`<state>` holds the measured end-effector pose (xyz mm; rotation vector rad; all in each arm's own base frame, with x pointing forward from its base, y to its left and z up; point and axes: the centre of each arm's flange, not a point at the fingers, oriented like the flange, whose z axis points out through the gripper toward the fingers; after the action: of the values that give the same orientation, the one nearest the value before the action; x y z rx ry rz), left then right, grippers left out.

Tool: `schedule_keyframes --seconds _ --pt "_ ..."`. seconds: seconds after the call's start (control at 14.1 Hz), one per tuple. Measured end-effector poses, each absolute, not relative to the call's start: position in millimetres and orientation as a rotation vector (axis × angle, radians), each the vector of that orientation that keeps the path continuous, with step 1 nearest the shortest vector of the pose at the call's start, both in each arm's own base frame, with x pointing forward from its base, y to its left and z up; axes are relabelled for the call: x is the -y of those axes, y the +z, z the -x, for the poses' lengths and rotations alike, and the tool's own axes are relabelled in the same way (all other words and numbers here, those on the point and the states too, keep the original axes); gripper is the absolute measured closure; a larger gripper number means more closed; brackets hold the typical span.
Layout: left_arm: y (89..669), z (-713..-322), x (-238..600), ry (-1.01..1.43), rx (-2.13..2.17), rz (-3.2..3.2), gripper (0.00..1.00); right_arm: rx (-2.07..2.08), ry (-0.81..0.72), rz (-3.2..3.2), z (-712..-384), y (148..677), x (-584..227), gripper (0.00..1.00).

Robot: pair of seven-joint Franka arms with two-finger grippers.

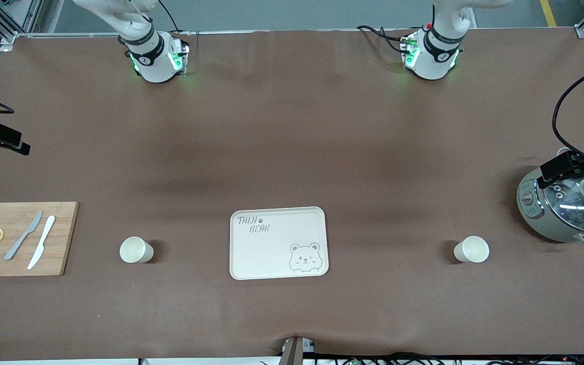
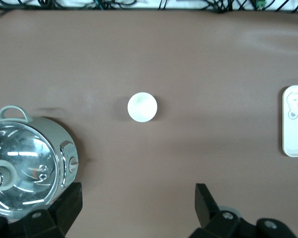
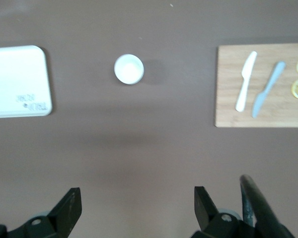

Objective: Place white IKEA cup upright on tray with both arms
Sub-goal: 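Reach the right gripper and the left gripper toward the two white cups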

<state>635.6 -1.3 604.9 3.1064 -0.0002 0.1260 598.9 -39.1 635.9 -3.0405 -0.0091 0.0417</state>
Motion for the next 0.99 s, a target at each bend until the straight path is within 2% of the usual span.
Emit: schedule_keyframes --seconds 0.14,0.5,0.99 --pt "588 -638 1 0.075 -0.003 -3.109 0.0 0.012 0.021 3.008 -618 612 34 0.0" --pt "536 -657 -5 -0.025 -0.021 -3.121 0.0 0.035 0.068 2.98 -677 503 10 0.0" --pt "469 -685 -22 -0.061 -0.044 -3.175 0.0 0.02 0.065 3.032 -714 404 14 0.0"
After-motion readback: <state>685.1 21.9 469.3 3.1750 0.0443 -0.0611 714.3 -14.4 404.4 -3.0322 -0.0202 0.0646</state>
